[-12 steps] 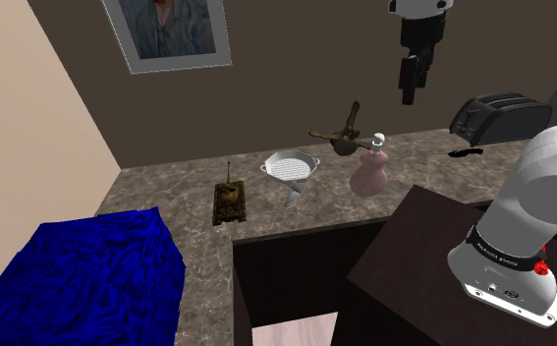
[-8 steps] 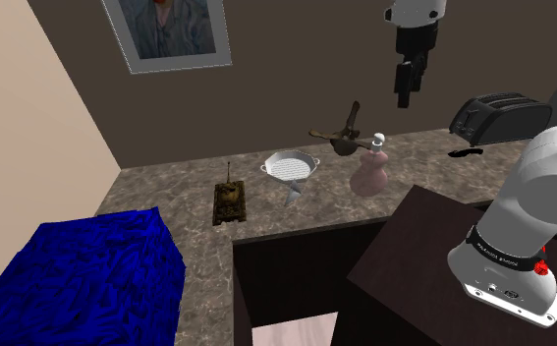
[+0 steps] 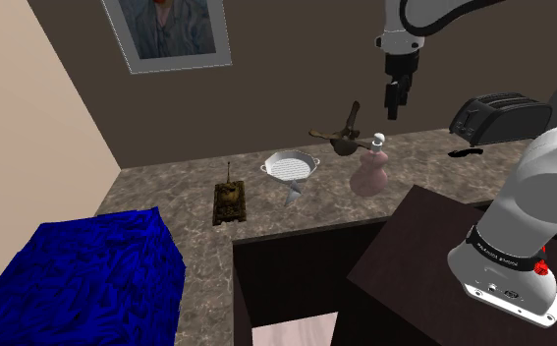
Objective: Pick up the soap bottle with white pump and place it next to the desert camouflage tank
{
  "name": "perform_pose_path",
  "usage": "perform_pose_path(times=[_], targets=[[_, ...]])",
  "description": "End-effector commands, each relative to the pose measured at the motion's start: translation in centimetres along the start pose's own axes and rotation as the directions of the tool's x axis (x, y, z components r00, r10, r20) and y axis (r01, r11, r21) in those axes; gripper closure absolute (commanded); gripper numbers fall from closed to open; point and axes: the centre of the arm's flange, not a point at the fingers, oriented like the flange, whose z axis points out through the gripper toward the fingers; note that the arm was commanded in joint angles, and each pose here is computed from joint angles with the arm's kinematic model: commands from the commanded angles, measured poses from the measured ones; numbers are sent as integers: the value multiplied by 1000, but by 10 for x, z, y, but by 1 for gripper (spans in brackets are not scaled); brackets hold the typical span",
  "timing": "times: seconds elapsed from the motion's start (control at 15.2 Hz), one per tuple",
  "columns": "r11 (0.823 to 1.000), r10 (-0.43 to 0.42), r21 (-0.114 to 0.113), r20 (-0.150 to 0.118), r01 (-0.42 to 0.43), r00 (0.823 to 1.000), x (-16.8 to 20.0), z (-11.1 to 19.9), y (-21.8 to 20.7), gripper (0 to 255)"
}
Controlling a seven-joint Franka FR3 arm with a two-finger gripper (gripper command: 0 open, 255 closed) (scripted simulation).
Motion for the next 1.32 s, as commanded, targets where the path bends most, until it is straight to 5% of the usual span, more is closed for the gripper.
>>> perform_pose_path(times=[0.0, 1.25], targets=[[1000, -8, 4, -1, 8, 1000, 11, 19, 18, 0], [997, -61, 41, 1, 61, 998, 105, 174, 148, 0]])
